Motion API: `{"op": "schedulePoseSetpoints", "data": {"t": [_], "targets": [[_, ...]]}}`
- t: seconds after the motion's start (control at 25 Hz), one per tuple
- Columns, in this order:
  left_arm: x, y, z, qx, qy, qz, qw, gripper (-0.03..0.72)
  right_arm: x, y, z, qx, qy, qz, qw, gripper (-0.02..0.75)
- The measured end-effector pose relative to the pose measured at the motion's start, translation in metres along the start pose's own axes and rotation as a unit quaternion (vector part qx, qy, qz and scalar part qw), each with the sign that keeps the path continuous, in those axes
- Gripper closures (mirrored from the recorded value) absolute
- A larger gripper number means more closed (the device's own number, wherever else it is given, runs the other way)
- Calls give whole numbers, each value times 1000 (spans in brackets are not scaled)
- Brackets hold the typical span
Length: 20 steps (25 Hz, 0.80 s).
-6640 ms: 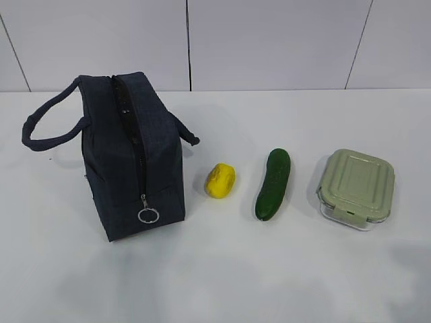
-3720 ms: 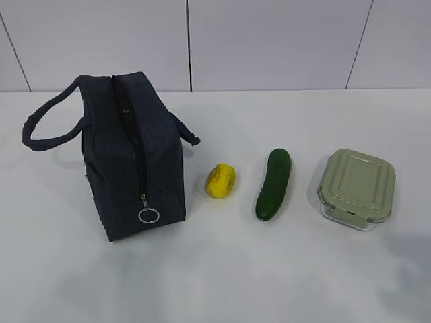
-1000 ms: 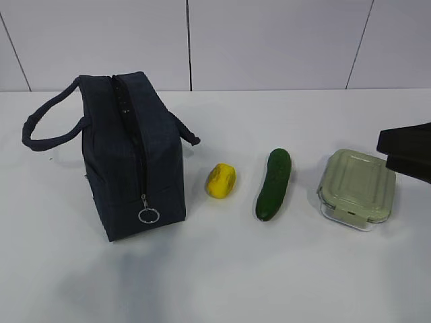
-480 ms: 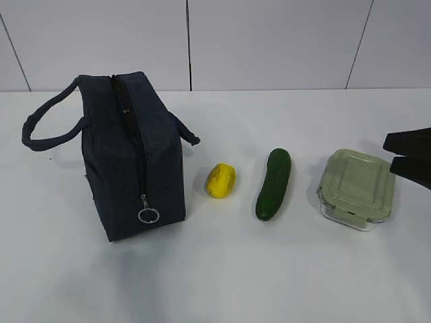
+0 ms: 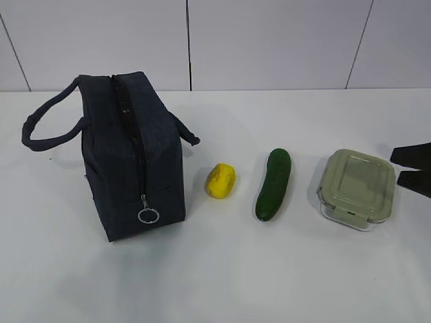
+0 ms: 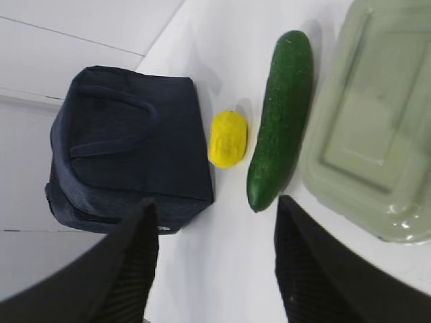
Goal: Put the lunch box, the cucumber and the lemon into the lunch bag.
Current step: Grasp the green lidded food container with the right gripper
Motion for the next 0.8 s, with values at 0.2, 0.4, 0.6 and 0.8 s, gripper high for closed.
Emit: {"op": "schedulePoseSetpoints", "data": {"t": [0.2, 0.4, 0.6, 0.8], "targets": [[0, 0, 0, 0, 0, 0, 1000, 449, -7, -2, -18, -25, -5, 16, 1000, 322], [0, 0, 0, 0, 0, 0, 1000, 449, -3, 0, -32, -37, -12, 8, 999, 322], [0, 0, 0, 0, 0, 0, 1000, 449, 11, 6, -44, -49, -23, -20, 998, 322], [0, 0, 0, 0, 0, 0, 1000, 449, 7, 12, -61, -62, -28, -10, 998, 322]]}}
Point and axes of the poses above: a point on each arm's last joint axis where the gripper is mounted, x pointing back along that axis away from the gripper, z along the wrist's bending axis when the last joint is at zero, y = z × x, the point moved 2 cm from there along -x, pointing out along that axis toward the gripper, and after that the axes turned 3 degrees about -x, right-handed, at the moved point
